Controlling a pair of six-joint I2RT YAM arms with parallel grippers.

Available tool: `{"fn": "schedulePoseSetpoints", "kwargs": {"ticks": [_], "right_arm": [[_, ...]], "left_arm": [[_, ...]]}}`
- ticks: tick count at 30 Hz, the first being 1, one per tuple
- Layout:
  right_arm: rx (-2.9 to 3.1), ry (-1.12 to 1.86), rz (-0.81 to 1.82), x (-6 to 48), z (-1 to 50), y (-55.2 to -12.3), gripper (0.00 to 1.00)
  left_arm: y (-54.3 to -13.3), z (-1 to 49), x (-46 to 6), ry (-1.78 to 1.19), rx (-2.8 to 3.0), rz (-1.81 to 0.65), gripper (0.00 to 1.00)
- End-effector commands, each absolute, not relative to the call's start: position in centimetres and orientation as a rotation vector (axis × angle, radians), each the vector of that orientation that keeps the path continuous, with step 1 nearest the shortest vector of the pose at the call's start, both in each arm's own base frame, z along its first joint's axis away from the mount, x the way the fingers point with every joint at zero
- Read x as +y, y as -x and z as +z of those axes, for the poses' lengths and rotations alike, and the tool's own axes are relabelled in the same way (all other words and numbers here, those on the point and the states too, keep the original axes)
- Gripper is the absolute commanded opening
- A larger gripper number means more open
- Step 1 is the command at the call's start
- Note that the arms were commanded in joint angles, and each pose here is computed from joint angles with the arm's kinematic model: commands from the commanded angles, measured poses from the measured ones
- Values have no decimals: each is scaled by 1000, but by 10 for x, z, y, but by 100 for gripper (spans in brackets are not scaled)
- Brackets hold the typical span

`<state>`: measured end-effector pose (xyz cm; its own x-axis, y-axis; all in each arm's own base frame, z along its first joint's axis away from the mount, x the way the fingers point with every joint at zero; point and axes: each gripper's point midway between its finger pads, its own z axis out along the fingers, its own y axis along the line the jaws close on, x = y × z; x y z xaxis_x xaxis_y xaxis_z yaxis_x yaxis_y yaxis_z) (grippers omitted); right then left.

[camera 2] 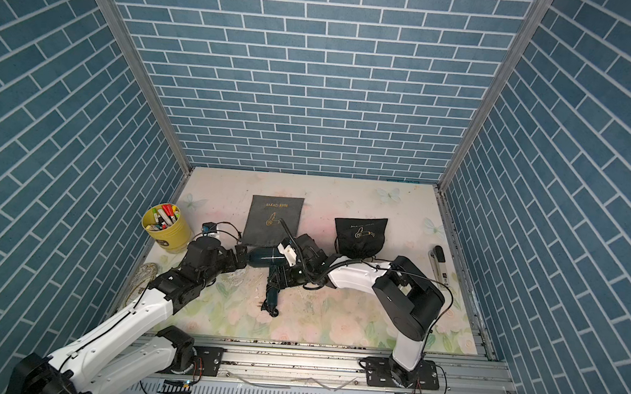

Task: Pack away hair dryers
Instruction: Pick up the hair dryer from the center of the board.

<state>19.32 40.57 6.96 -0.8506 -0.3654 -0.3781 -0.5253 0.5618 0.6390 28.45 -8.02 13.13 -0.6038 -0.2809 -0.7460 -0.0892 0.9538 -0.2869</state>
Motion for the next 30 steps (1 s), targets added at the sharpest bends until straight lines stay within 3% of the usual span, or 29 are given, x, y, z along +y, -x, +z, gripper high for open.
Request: {"fn": "schedulePoseSetpoints", "kwargs": {"ticks": [1,17,30], "right_arm": [[2626,816,1108,409,60,-188,65],[2814,808,861,415,25,-187,60],[2740,753,812,404,39,-199,19]], "left_arm": [[-278,121,-78,304,2251,-329,100],[-273,115,-78,303,2273,-334,100],[-277,115,-80,270,2281,-326,100]]}}
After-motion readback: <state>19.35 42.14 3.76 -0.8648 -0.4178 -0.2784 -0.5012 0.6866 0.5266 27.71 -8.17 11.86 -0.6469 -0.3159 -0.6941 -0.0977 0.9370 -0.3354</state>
